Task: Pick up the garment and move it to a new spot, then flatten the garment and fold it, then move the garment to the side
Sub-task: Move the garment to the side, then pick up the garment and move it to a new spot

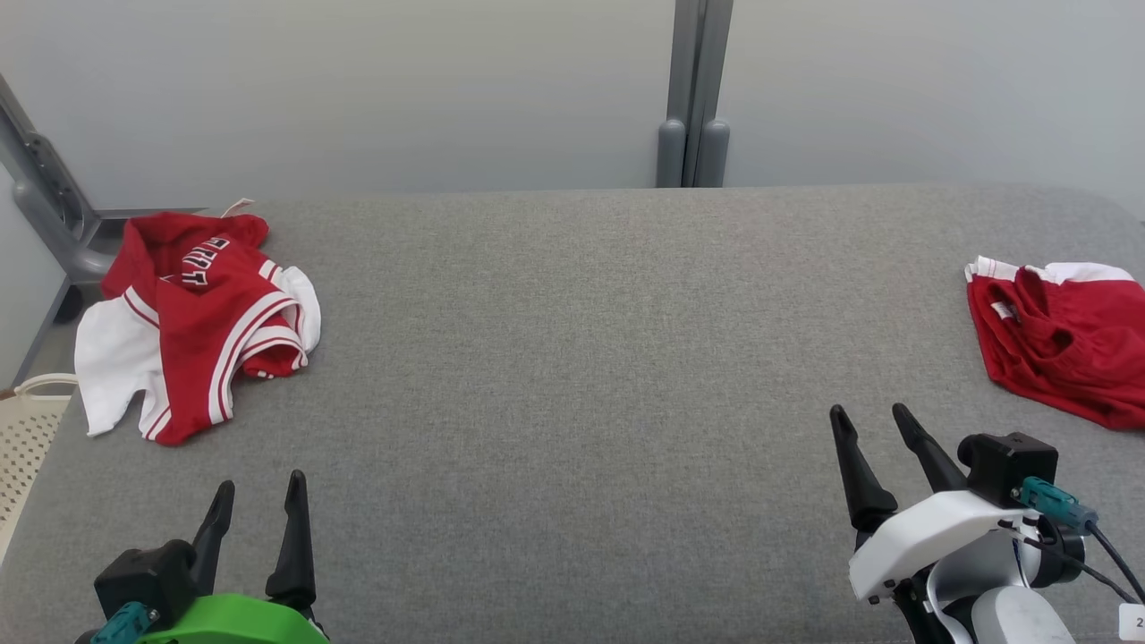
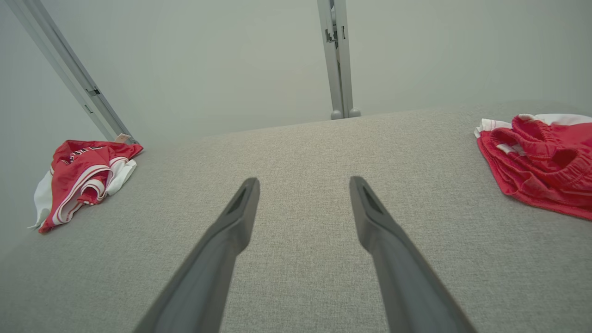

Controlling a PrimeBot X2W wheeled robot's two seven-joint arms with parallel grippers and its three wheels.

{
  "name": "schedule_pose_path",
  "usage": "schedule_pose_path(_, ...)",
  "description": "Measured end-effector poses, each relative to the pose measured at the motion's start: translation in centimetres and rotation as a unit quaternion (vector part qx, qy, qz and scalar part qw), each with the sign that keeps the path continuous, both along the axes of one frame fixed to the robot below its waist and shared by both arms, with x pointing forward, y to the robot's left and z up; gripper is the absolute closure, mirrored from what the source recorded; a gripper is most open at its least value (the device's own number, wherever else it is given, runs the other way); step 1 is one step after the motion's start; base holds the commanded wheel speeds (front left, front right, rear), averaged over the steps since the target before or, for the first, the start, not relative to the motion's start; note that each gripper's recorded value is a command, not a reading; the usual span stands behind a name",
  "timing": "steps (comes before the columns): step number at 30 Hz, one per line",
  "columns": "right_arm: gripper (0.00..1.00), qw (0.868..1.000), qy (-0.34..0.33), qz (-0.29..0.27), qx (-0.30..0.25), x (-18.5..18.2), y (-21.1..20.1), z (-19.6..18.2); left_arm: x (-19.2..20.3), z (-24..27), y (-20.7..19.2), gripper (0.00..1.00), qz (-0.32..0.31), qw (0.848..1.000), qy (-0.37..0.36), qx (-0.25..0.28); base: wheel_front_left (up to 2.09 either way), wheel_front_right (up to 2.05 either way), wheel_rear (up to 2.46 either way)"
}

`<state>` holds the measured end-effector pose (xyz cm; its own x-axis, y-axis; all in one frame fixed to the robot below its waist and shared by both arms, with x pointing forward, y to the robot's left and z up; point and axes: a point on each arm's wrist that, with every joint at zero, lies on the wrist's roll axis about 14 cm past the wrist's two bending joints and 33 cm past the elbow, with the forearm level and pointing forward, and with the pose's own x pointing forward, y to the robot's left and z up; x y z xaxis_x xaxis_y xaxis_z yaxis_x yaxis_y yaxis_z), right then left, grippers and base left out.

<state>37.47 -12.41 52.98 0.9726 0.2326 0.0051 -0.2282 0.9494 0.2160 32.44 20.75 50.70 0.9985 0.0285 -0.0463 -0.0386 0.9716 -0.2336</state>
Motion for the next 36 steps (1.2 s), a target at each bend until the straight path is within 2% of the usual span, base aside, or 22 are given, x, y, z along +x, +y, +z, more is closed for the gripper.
schedule_pose_path(21, 0.00, 1.000, -0.002, 0.005, -0.004, 0.2, 0.3, 0.1, -0.2, -0.1, 0.0, 0.00, 0.001, 1.000, 0.004, 0.001, 0.00, 0.00, 0.00)
schedule_pose_path(29, 0.00, 0.999, -0.005, 0.038, -0.004, 0.8, 2.7, 0.2, -1.1, 0.4, 1.8, 0.00, 0.032, 0.999, -0.001, 0.007, 0.00, 0.00, 0.00)
schedule_pose_path(36, 0.00, 0.996, -0.009, 0.088, 0.000, 1.7, 6.4, 0.4, -3.5, 0.6, 4.6, 0.00, 0.080, 0.997, 0.000, 0.011, 0.00, 0.00, 0.00)
